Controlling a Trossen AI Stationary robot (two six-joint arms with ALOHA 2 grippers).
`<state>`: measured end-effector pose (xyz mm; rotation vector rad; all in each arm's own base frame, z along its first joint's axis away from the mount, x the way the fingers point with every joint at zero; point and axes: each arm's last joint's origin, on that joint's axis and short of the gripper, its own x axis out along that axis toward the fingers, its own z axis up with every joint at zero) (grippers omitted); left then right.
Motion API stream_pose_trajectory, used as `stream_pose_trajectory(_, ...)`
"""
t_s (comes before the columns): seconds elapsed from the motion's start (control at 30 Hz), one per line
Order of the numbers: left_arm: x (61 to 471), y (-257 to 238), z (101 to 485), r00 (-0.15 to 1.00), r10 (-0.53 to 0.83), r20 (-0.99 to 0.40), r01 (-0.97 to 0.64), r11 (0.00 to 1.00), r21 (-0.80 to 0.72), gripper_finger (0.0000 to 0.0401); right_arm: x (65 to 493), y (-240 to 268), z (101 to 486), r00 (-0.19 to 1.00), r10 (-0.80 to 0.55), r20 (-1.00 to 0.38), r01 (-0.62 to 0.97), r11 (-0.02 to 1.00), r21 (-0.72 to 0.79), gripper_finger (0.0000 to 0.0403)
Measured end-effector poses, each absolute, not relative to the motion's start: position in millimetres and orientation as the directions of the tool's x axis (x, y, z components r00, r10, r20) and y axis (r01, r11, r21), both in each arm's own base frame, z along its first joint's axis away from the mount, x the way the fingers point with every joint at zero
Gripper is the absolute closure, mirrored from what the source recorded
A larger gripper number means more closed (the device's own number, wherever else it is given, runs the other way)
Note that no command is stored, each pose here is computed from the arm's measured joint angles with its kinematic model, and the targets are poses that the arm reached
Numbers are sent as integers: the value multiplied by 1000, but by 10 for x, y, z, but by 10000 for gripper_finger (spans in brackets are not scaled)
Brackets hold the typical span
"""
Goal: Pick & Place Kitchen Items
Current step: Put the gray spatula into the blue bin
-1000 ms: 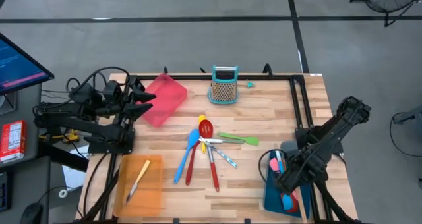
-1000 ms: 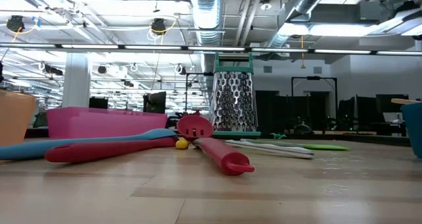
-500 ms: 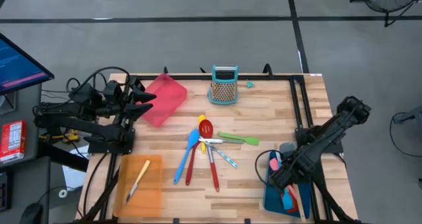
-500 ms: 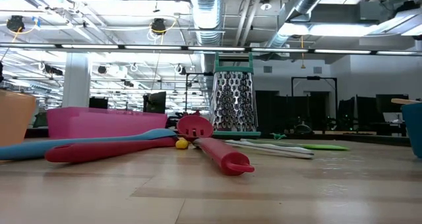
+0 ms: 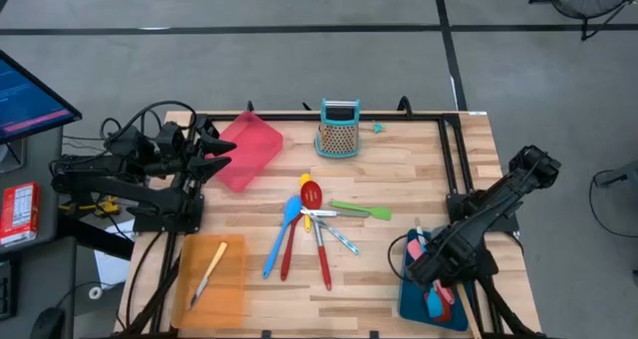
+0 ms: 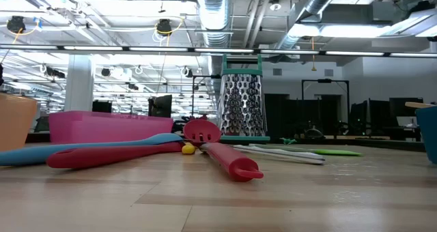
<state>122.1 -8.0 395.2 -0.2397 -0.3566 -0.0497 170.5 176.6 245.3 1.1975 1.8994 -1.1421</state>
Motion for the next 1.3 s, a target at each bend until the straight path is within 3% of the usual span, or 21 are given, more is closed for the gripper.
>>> stream_pose_trajectory(0.3, 1223, -80, 3946, 938, -6, 345, 89, 970, -224, 252, 1676, 1718, 2295, -451, 400, -798, 892, 186, -411, 341)
stream_pose_trajectory(0.87, 1223, -80, 3945, 939, -6, 345, 89, 970, -225, 252, 1682, 1752, 2268, -440, 426, -790, 896, 147, -420, 341)
stream_pose_trajectory(1.0, 1223, -80, 3944, 939, -6, 345, 89, 970, -226, 252, 1686, 1748, 2203, -422, 423, -802, 901, 97, -423, 341)
stream_pose_trajectory(1.3, 1183, -77, 3957, 934, -6, 358, 92, 970, -226, 252, 1675, 1749, 2012, -401, 454, -796, 913, 124, -389, 341)
